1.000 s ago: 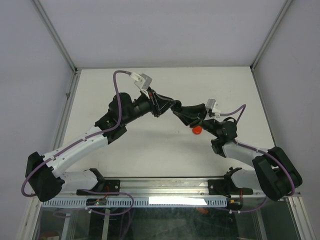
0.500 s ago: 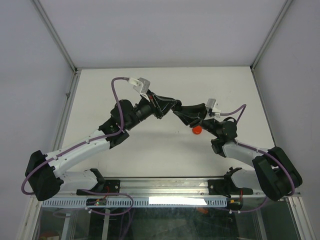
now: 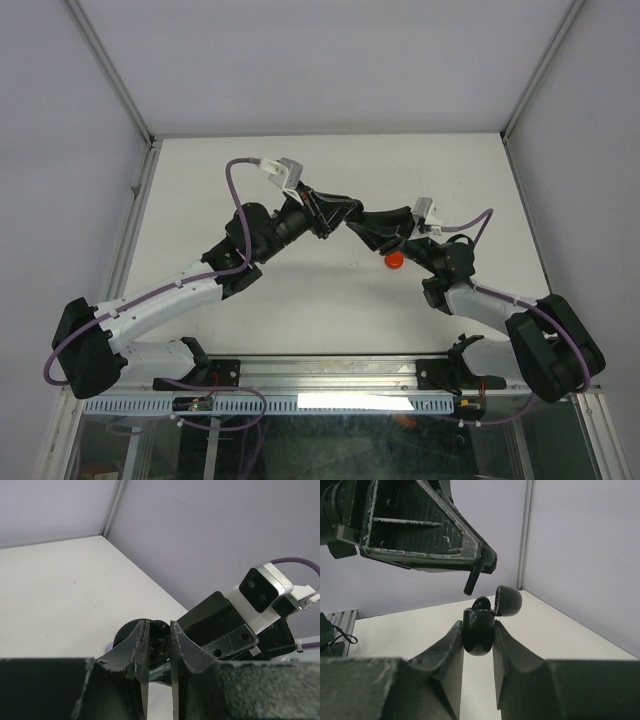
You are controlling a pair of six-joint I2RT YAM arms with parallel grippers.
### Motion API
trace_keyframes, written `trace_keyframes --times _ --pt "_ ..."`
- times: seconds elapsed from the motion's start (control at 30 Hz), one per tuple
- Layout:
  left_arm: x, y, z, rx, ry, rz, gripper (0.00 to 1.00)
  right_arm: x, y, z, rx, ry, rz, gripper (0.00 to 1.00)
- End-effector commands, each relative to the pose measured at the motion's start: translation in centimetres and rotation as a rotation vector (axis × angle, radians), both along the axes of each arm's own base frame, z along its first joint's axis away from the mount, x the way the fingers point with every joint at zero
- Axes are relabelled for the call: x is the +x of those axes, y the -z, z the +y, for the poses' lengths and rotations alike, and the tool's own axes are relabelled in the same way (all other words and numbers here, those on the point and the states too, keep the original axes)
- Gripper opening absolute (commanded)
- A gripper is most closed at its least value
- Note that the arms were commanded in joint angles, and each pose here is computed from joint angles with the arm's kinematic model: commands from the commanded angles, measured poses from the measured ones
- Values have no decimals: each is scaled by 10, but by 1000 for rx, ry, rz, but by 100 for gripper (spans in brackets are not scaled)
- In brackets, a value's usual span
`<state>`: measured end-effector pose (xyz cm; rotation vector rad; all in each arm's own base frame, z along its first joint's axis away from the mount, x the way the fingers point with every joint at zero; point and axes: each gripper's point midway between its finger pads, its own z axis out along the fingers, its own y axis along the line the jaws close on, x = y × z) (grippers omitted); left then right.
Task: Insert the wireless bluetooth earbuds into the charging case
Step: Place the earbud in the charging case.
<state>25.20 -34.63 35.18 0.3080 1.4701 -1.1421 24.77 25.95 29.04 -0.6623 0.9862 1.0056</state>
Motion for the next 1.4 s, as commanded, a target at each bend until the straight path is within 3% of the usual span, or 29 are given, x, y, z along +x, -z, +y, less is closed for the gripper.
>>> trace_keyframes --times 0.0,1.2,1.37 --pt "0 -10 -3 -19 -17 -52 9 -9 -41 -7 84 13 -115 0" --pt "-7 2 -7 18 -83 -42 9 -12 -52 -12 102 34 -140 0" --pt "-8 5 -4 23 -102 -18 13 -9 -51 -15 101 60 -139 0"
